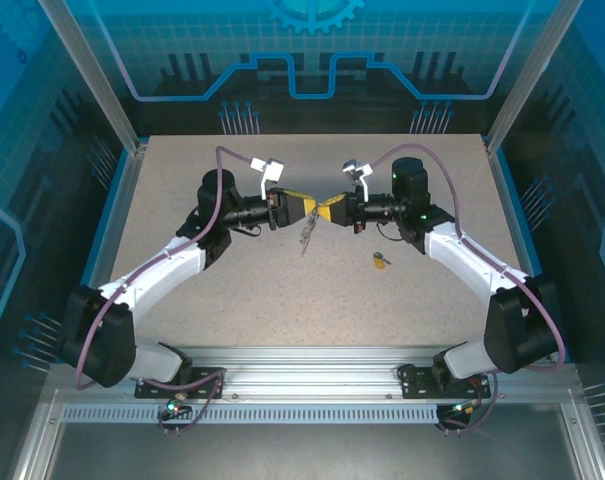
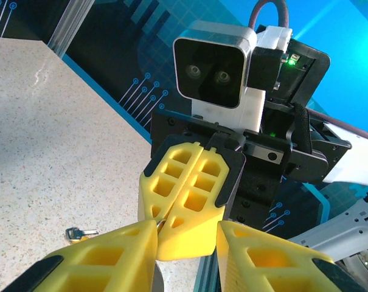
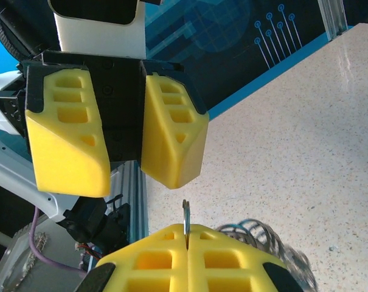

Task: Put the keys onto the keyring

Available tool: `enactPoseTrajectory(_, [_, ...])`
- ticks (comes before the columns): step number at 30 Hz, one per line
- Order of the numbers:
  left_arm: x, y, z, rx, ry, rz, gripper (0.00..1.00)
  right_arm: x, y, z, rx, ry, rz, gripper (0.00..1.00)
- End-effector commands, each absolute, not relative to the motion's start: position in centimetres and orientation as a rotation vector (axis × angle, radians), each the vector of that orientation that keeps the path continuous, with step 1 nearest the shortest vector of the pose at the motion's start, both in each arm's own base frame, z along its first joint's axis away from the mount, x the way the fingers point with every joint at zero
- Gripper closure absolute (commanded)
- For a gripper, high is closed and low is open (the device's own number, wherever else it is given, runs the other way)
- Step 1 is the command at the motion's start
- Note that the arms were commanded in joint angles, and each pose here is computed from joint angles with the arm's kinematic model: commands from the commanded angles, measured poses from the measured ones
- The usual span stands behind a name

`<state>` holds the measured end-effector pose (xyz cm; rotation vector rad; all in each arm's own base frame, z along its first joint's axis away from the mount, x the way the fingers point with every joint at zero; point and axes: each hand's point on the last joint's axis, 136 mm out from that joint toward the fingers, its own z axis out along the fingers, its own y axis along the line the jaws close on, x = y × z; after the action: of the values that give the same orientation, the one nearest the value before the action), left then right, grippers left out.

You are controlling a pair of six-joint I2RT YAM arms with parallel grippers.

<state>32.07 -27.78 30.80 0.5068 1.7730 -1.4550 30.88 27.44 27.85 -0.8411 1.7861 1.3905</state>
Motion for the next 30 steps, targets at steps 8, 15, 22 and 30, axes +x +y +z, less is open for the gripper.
enactPoseTrajectory(8, [32.3,-27.7,28.7,0.488,1.808,-1.479,0.65,30.9,27.5,28.5,-0.838,1.756,1.385,1.00])
enactPoseTrajectory(15, [32.5,-28.0,28.9,0.488,1.796,-1.500,0.66,31.0,27.5,28.4,-0.827,1.758,1.388,1.00])
enactPoseTrajectory(22, [32.4,-28.6,29.2,0.505,1.783,-1.517,0.74,31.2,27.6,28.1,-0.820,1.765,1.387,1.00])
enactPoseTrajectory(30, [32.3,-29.3,29.6,0.519,1.757,-1.538,0.87,31.1,27.6,27.8,-0.821,1.771,1.395,1.00])
